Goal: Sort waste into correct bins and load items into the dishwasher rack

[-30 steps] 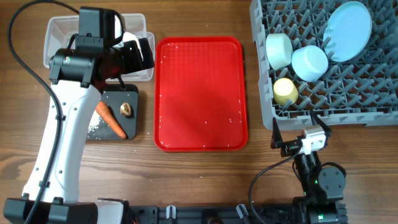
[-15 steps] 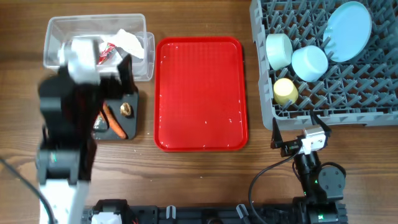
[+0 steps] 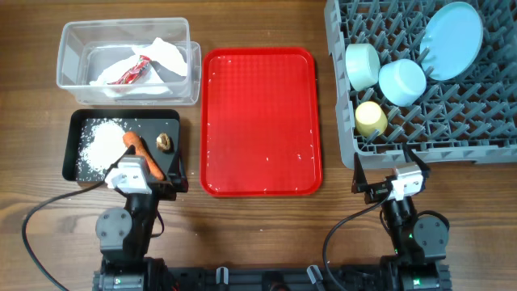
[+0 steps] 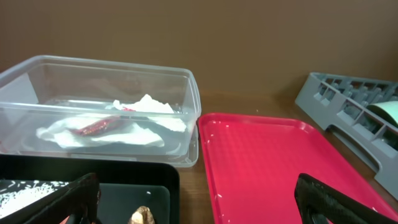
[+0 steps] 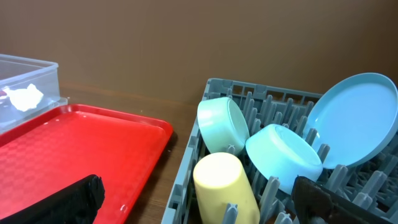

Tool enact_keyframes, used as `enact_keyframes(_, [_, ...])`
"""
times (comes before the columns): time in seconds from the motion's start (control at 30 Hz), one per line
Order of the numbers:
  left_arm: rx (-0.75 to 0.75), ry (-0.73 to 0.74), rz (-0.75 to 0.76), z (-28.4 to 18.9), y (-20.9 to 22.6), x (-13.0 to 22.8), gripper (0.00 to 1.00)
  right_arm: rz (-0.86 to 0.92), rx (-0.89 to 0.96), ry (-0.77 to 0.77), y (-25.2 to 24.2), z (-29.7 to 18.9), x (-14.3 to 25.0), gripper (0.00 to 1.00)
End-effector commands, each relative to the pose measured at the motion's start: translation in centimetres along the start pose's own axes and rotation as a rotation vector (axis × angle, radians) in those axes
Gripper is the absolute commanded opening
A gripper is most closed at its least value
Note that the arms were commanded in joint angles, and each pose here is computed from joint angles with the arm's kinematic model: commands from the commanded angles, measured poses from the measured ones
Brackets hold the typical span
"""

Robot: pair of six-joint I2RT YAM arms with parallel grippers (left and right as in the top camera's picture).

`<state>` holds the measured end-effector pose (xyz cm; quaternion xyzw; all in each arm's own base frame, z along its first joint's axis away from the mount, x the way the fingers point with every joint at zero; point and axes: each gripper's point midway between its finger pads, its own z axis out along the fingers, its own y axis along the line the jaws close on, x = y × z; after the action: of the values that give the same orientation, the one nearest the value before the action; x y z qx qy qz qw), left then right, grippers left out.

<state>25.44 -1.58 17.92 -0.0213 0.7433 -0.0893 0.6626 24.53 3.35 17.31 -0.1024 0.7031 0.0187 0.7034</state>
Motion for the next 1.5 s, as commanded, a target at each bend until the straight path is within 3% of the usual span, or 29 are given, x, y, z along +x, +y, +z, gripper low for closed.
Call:
enact_keyframes(0.0, [-0.017,-0.033,-0.007,-0.3,0.5,0.5,1.0,0.014,-0.013,-0.005,0.2,0.0,-0.1,1.0])
enact_keyframes(0.27, [-0.016,-0.044,-0.005,-0.7,0.6,2.0,1.0,0.014,-0.013,-0.005,0.2,0.0,-0.1,1.0])
enact_keyframes(1.47, [-0.014,-0.041,-0.006,-0.7,0.6,2.1,1.0,0.014,-0.013,-0.005,0.2,0.0,-0.1,1.0])
